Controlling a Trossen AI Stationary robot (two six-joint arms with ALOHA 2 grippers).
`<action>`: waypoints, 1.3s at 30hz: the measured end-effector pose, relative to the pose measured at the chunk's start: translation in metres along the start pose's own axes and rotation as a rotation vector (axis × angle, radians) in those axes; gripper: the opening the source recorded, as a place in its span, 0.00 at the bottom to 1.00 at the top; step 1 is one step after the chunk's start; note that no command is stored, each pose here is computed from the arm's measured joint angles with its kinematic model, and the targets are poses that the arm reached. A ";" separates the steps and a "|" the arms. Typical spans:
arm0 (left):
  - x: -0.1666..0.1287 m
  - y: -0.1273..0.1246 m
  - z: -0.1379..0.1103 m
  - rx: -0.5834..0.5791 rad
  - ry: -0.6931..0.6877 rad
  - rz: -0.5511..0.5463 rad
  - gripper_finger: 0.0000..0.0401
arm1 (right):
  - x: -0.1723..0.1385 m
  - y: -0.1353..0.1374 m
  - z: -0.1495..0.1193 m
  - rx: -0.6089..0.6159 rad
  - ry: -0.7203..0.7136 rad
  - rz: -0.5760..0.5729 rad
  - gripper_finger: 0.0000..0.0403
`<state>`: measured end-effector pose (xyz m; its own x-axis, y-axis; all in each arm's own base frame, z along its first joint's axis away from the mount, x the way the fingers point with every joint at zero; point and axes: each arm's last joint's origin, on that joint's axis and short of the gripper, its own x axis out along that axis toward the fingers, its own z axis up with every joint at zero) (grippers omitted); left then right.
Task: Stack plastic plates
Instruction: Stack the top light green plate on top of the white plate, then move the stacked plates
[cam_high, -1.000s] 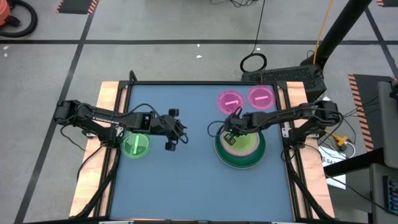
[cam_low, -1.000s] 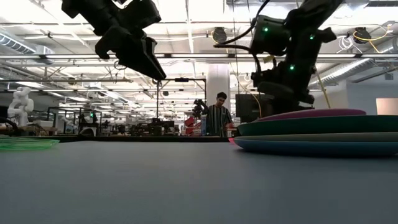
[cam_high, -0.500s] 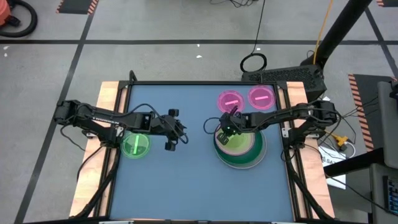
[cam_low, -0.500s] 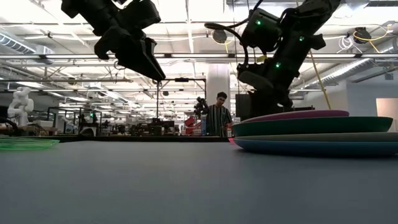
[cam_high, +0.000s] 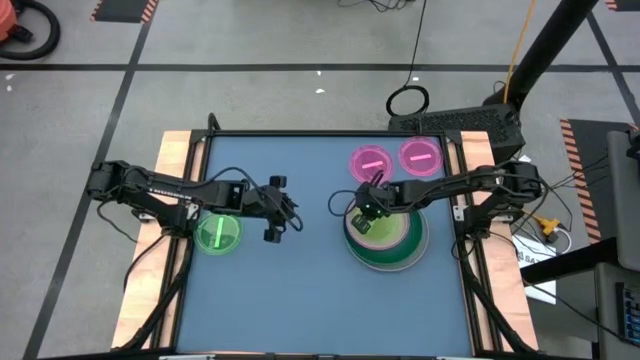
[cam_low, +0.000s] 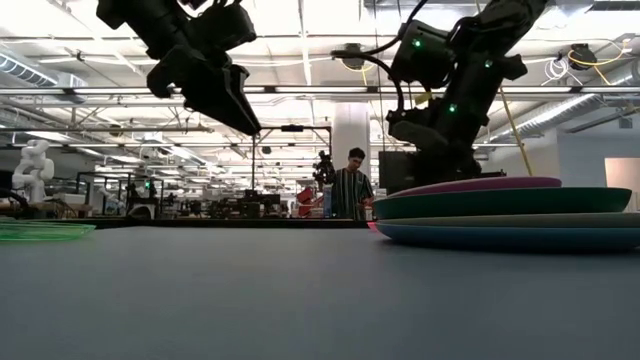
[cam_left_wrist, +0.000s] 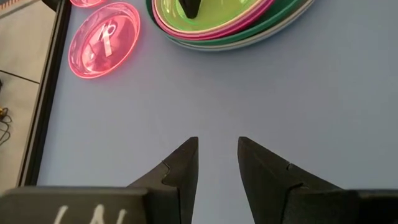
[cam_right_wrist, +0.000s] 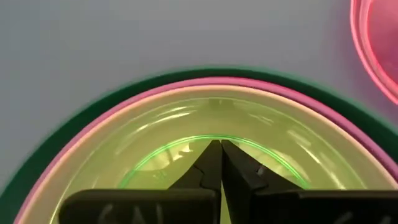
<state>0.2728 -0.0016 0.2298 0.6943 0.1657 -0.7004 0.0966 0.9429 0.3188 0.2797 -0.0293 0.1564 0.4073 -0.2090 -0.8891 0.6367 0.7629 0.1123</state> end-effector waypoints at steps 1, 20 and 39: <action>0.000 0.000 0.000 0.000 0.000 0.000 0.30 | 0.001 0.000 0.000 0.005 0.003 0.001 0.00; 0.001 0.005 -0.002 -0.004 0.016 0.010 0.30 | 0.021 0.013 0.053 -0.121 -0.412 0.133 0.00; 0.001 0.004 -0.010 -0.021 0.094 -0.005 0.30 | -0.098 -0.001 -0.020 0.021 0.271 -0.087 0.00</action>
<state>0.2663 0.0057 0.2239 0.6241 0.1861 -0.7589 0.0847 0.9494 0.3025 0.2259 0.0025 0.2349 0.1624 -0.1003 -0.9816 0.6766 0.7355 0.0368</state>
